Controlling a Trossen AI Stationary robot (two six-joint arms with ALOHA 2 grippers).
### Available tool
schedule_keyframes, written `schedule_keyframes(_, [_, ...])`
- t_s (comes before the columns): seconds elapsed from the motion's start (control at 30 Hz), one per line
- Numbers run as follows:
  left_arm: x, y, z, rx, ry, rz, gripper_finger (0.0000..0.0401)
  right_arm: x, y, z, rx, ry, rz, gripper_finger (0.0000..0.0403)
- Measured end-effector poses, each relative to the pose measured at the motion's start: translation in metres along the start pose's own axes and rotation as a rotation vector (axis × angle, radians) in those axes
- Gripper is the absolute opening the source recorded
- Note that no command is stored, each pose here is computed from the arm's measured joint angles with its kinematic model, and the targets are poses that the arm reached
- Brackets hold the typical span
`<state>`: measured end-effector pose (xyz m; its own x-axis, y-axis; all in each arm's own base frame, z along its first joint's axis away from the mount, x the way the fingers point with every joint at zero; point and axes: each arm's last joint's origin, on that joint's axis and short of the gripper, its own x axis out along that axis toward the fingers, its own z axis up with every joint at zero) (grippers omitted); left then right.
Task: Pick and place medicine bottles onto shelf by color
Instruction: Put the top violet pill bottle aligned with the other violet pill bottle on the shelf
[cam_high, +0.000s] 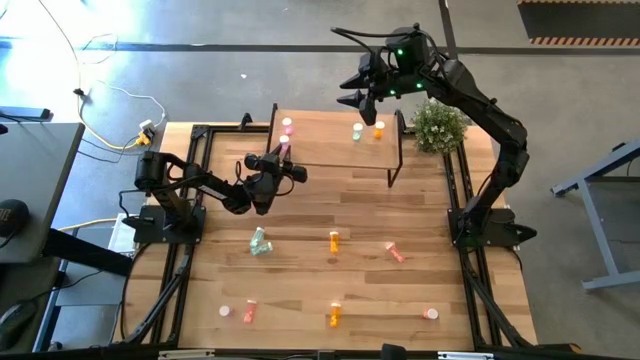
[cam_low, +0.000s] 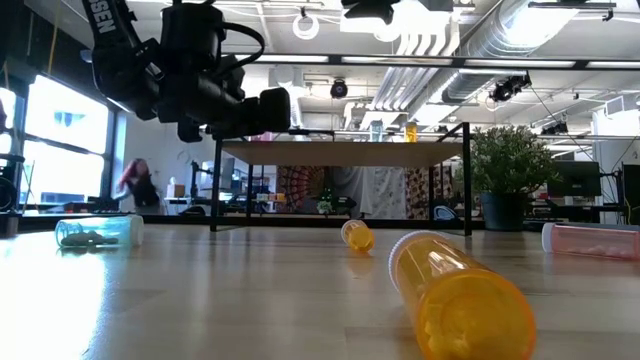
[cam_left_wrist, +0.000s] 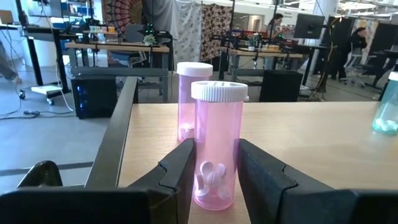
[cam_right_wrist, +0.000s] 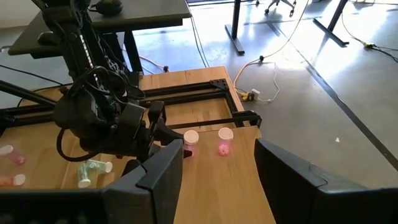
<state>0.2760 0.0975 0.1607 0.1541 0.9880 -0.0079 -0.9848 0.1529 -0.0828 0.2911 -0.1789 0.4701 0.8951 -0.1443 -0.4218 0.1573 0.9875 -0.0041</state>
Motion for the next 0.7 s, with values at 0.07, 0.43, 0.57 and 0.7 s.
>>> schedule_keyframes(0.07, [0.0000, 0.0000, 0.0000, 0.000, 0.000, 0.000, 0.0107, 0.0000, 0.0000, -0.0002, 0.001, 0.002, 0.000, 0.0190])
schedule_keyframes(0.43, [-0.0001, -0.0006, -0.0001, 0.000, 0.002, -0.019, 0.0159, 0.0000, 0.0006, -0.0028, 0.011, 0.028, 0.005, 0.0190])
schedule_keyframes(0.57, [-0.0002, -0.0006, 0.0000, -0.001, 0.002, -0.017, 0.0172, -0.0001, 0.0006, -0.0031, 0.013, 0.031, 0.006, 0.0190])
schedule_keyframes(0.7, [-0.0002, -0.0005, 0.0000, -0.001, 0.001, -0.016, 0.0181, -0.0001, 0.0006, -0.0032, 0.013, 0.032, 0.006, 0.0190])
